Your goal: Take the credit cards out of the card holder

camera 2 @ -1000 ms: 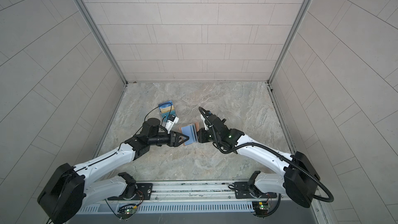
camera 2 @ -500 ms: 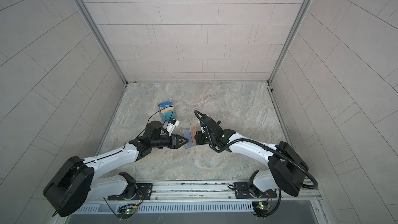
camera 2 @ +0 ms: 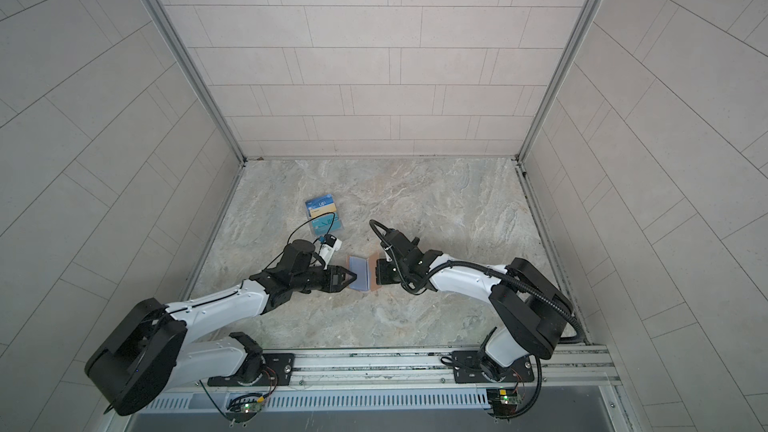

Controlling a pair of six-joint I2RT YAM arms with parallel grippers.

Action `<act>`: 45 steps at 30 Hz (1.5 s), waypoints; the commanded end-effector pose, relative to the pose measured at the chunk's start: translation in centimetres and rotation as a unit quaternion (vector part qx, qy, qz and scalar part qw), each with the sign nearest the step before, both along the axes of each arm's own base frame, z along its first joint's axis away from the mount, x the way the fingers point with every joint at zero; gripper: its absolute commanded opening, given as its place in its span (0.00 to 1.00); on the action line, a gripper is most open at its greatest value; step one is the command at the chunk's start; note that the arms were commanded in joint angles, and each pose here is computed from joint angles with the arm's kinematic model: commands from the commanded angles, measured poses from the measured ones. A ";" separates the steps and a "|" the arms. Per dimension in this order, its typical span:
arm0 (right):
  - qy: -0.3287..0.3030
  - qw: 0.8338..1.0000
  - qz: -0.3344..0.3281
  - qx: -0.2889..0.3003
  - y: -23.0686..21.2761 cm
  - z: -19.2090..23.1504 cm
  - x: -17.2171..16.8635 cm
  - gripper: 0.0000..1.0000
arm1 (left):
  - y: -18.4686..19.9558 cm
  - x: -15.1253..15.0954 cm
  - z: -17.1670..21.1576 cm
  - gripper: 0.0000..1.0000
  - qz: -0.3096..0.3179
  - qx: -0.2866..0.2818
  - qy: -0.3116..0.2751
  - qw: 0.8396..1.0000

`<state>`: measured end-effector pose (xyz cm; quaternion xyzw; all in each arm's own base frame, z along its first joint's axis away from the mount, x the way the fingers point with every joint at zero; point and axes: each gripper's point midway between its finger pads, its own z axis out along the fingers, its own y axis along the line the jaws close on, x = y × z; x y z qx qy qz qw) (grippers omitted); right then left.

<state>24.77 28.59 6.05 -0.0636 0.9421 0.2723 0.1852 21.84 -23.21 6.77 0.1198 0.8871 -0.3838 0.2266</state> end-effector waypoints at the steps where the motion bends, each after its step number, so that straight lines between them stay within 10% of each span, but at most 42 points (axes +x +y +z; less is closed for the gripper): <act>1: -0.004 0.999 -0.015 -0.047 -1.5 -1.0 0.3 0.06 | 1.1 -0.2 -1.0 0.40 0.008 0.034 -0.009 0.999; 15: -0.026 0.981 -0.005 -0.191 -4.2 -1.7 0.7 0.44 | 3.1 -0.2 -1.4 0.36 0.023 0.086 -0.035 0.995; 45: -0.052 0.953 0.013 -0.297 -4.8 -3.6 0.9 0.42 | 4.6 0.9 -1.4 0.35 0.098 0.076 -0.054 0.991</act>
